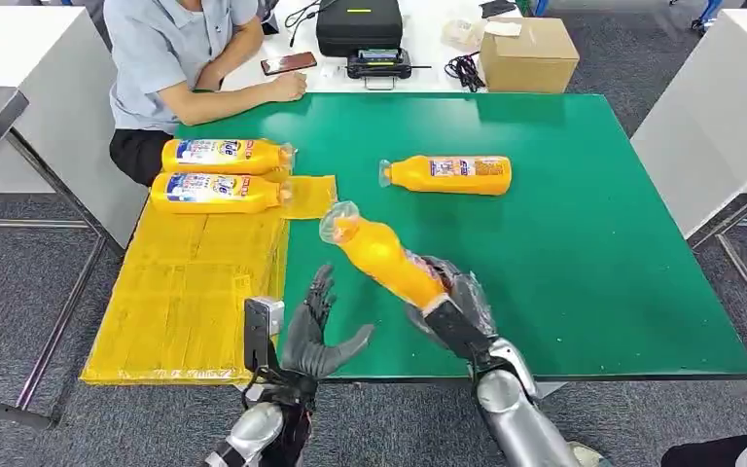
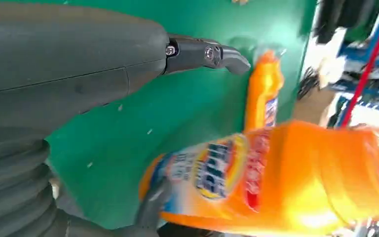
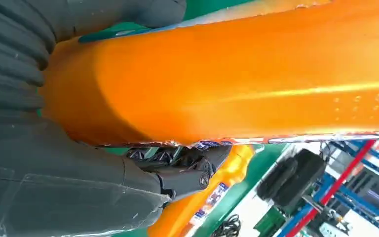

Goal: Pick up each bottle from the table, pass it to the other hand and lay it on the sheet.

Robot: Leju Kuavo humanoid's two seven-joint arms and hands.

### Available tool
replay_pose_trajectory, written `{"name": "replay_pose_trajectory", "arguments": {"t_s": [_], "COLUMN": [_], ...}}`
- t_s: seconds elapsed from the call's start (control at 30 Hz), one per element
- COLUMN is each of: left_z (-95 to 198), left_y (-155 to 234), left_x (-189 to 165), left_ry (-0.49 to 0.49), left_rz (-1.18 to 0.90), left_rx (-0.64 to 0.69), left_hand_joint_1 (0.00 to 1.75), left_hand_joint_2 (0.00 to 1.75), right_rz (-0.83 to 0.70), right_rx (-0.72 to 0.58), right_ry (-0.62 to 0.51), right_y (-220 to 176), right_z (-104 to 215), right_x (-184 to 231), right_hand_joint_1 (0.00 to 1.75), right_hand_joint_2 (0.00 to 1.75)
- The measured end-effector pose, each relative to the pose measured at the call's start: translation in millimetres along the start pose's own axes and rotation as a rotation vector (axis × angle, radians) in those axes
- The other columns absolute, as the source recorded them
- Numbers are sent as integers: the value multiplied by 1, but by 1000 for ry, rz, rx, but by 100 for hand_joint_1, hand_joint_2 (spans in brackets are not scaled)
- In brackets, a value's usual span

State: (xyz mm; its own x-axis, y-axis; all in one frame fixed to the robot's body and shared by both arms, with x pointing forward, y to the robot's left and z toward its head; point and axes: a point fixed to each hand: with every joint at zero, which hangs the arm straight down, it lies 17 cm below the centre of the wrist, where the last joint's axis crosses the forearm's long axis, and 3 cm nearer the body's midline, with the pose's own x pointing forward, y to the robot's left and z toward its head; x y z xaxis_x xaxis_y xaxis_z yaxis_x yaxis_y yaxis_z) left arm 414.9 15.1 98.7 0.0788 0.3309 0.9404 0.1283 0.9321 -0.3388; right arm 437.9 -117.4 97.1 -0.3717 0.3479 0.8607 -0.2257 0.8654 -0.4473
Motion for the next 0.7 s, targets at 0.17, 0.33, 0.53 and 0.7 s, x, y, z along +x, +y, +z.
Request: {"name": "replay_pose_trajectory", "arguments": {"t_s": [0.17, 0.33, 0.53, 0.7], "left_z": [-9, -13, -16, -19], "left_y": [3, 2, 8, 10], "left_x": [-1, 3, 10, 14], "left_ry": [30, 31, 1, -5], "left_rz": [53, 88, 85, 103], "left_rx": [13, 12, 42, 56], "left_hand_joint_1": [0, 0, 0, 0], "left_hand_joint_2": [175, 175, 175, 175], "right_rz": [34, 41, 53, 83], "right_rx": [39, 70, 92, 103], "right_ry": [15, 18, 17, 4], "right_y": [25, 41, 50, 57], "right_z": [0, 2, 2, 0], "right_x": [-4, -4, -5, -1], "right_hand_joint_1": [164, 171, 175, 173], "right_hand_joint_2": [175, 175, 175, 175]}}
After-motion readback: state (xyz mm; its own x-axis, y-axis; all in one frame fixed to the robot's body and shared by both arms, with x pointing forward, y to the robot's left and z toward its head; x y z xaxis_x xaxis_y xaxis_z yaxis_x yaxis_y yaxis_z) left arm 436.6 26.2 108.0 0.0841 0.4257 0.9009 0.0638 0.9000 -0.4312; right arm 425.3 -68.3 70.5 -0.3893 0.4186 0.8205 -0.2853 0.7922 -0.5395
